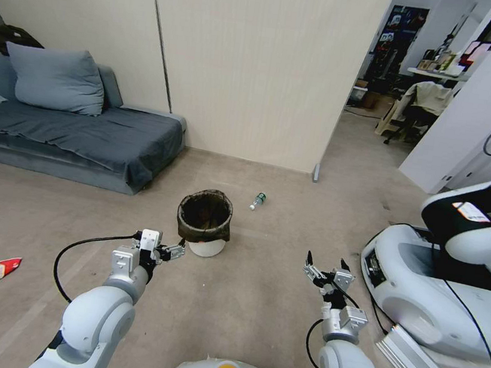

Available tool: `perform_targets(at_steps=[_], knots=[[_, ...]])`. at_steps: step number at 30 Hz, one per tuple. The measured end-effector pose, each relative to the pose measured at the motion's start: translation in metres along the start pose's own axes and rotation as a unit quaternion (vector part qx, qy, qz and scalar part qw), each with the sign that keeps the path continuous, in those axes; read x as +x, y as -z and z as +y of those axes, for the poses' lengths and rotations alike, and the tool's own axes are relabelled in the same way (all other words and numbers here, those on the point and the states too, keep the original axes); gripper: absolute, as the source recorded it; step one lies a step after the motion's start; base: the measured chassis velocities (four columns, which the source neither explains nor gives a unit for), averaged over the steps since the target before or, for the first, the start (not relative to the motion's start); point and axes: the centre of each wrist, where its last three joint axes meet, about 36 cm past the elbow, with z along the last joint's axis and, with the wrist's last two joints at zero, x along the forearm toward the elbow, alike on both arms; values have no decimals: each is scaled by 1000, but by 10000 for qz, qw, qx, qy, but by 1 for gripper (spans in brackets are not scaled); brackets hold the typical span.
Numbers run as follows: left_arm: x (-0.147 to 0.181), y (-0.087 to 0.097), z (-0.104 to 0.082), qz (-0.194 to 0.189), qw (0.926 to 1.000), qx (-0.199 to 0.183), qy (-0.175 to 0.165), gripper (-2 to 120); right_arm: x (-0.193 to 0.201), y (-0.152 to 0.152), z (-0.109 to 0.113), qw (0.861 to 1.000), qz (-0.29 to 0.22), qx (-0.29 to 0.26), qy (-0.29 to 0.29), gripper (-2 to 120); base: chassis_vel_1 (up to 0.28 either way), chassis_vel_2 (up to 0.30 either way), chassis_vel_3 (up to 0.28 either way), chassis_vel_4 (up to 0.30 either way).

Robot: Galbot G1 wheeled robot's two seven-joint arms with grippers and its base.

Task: Pick up the trash bin, then pick up the garbage from the floor and place it into the trash bin.

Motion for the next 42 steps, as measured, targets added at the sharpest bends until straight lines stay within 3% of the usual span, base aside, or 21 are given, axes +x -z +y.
perform_targets(at_steps=[26,34,37,42], knots=[[-7,3,4,-48,10000,64,-28,100,-3,-4,-3,9999,-111,105,9,100,-145,137,141,-138],[-25,4,14,-27,10000,-13,33,100,-1,-5,-3,9999,-67,77,16,100,0,0,0,0],[-59,-4,33,209,9996,-42,174,100,-1,-6,-3,10000,-53,64,23,100,0,0,0,0],[-79,-10,45,401,9987,46,298,100,-1,-8,-2,10000,-14,71,59,100,0,0,0,0]])
